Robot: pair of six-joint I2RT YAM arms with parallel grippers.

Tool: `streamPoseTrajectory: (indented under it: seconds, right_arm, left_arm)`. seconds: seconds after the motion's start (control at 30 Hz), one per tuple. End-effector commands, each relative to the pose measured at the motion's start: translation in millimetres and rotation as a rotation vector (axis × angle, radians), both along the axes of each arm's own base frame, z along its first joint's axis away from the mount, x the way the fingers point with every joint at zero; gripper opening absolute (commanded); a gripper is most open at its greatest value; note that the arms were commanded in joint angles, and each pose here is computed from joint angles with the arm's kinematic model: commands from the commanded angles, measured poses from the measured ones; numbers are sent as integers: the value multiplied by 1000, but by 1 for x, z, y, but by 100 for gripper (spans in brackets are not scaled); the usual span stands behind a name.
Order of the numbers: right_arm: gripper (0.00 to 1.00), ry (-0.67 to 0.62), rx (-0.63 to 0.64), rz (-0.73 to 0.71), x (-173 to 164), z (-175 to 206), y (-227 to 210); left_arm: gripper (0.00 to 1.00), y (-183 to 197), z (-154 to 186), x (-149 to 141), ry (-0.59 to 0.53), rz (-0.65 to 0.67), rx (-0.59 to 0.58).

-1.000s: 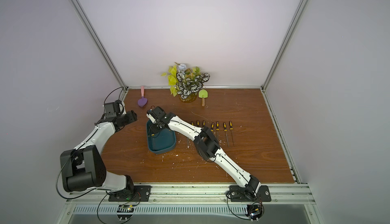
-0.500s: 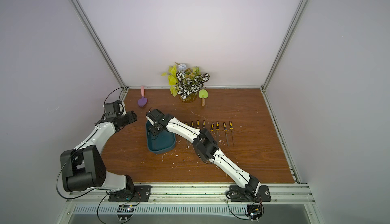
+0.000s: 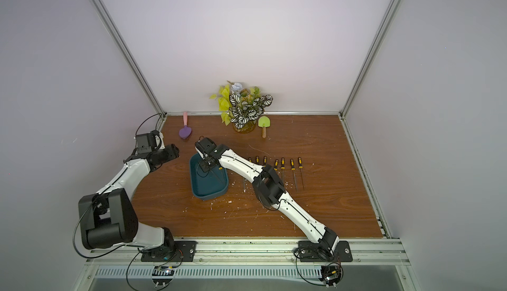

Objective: Take the file tool out of the storage box
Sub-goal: Pick up the file tool from the storage box, then place the file tool at the center of the board.

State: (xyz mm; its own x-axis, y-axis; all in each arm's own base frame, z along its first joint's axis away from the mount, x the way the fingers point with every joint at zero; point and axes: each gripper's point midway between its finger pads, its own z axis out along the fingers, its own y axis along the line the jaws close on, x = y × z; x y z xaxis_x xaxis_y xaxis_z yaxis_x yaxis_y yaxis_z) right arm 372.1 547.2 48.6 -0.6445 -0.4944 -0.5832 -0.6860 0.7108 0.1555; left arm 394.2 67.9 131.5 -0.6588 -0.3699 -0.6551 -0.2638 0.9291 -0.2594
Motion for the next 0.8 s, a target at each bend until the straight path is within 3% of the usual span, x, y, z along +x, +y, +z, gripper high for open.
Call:
streamPoseTrajectory:
  seconds: [0.0,0.13,0.37,0.6,0.77]
  right_arm:
    - [0,-95,246,-1,7,115,20]
    - [0,-148,413,21,8,193,18]
    - [0,-202,435,-16,3,252,-36]
    - [0,-199,362,-281,10,217,-178]
    - [0,-217,186,-497,14,163,-313]
  left_arm:
    - [65,-1,-1,2,-8,-9,-16]
    - [65,-4,-3,2,-13,-18,-30]
    - [65,-17,-6,5,-6,-50,-34]
    - [65,-34,-16,9,20,-96,-63]
    - [65,-36,-20,10,28,-100,-70]
